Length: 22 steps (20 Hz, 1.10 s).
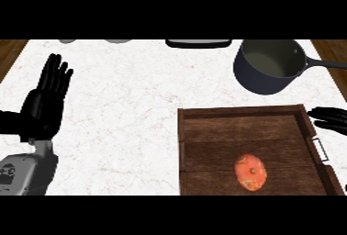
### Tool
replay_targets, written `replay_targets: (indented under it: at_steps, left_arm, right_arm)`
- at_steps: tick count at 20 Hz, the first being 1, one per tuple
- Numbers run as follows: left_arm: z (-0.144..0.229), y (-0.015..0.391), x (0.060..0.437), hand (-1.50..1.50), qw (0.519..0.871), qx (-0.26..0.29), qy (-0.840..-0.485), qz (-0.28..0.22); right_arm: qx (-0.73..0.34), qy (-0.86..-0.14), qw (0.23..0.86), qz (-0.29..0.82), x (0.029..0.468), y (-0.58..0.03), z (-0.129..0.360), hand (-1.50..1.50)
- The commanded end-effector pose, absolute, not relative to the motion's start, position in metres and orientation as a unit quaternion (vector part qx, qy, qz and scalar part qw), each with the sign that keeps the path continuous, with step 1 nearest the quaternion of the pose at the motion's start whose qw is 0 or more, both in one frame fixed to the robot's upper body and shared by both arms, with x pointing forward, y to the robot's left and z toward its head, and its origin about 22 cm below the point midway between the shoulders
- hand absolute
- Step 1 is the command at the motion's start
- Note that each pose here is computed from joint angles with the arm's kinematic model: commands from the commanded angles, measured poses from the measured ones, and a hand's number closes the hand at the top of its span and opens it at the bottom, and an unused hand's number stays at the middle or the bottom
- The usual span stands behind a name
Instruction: Pick the squash from the tray and place it in the pot
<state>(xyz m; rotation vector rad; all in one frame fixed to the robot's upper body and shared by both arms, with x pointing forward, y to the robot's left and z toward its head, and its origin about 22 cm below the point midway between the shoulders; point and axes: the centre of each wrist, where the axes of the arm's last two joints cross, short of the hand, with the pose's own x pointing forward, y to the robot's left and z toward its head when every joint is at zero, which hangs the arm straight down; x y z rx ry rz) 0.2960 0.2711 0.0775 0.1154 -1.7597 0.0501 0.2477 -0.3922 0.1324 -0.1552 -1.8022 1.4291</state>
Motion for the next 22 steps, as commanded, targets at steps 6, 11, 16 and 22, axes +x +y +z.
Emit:
replay_targets:
  at_steps: [6,11,16,22]
  left_arm:
    - [0.071,0.288,0.307,0.00,0.633,0.048,-0.772,0.027]
    - [0.094,0.274,0.299,0.00,0.633,0.040,-0.773,0.017]
    - [0.071,0.266,0.298,0.00,0.638,0.041,-0.768,0.016]
    - [0.068,0.256,0.305,0.00,0.635,0.039,-0.771,0.032]
  right_arm:
    - [-0.067,-0.636,0.429,0.637,0.238,-0.330,0.147,-1.50]
    - [-0.067,-0.615,0.455,0.640,0.221,-0.328,0.111,-1.50]
    - [-0.053,-0.610,0.457,0.646,0.222,-0.320,0.092,-1.50]
    - [-0.050,-0.636,0.430,0.640,0.238,-0.305,0.083,-1.50]
